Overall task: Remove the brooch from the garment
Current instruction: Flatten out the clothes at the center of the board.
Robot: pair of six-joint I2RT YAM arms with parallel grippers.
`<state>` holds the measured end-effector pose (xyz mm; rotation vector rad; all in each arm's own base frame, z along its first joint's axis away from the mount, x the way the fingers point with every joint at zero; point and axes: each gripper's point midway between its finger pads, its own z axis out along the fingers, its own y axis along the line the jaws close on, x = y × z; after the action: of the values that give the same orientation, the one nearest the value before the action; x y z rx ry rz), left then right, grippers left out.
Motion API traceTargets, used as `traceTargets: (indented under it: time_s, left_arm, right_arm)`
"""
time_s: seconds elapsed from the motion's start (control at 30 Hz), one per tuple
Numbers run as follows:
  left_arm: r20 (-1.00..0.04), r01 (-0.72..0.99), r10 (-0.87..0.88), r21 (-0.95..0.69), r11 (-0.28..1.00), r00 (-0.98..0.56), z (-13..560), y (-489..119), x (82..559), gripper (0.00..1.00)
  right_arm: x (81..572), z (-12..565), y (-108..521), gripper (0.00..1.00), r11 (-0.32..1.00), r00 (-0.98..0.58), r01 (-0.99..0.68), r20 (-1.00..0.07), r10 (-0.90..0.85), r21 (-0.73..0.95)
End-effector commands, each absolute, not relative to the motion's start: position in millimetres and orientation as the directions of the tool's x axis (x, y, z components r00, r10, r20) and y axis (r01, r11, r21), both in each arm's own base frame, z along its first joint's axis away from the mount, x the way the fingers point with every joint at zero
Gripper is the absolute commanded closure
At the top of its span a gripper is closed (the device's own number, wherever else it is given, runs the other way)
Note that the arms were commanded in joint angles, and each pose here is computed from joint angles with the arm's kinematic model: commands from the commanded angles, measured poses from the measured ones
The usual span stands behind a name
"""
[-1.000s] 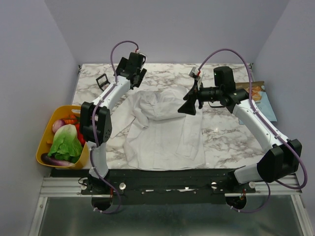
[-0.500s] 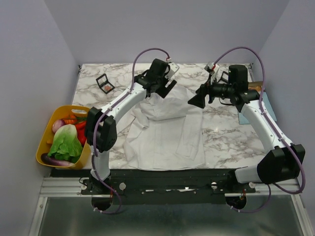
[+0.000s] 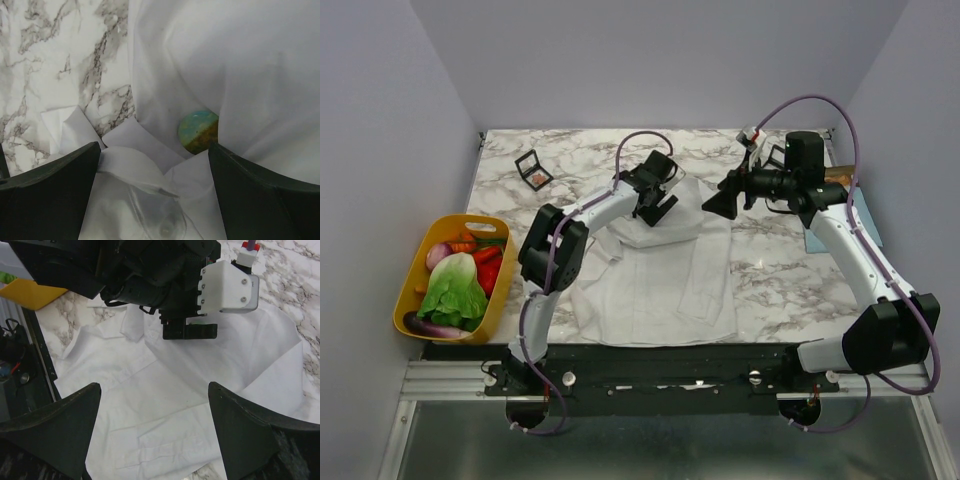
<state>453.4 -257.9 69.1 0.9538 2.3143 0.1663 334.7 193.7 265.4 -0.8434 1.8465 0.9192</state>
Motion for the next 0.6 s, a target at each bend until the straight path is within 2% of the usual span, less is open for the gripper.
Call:
traceTargets:
  time_s: [0.0,0.3,0.57]
  left_arm:
    - [-0.497,0.611,0.668,0.302,0.732,-0.554,68,-249,430,0.01]
    - [-0.528,0.671,0.681,0.254,0.697,-0.508,68,-254,395,0.01]
    - [-0.645,0.575,0.609,0.304,0.759,-0.462,113,-248,419,0.01]
  right_arm:
    - [332,269,194,0.04,0.481,-0.372,-0.839,-0.913,-0.168,0.254]
    - [347,247,194,0.07,0.510,-0.440,-0.805,-0.882,-0.170,0.303]
    - [364,229,196,0.13,0.546,-0.521,-0.753,-0.840,-0.154,0.367]
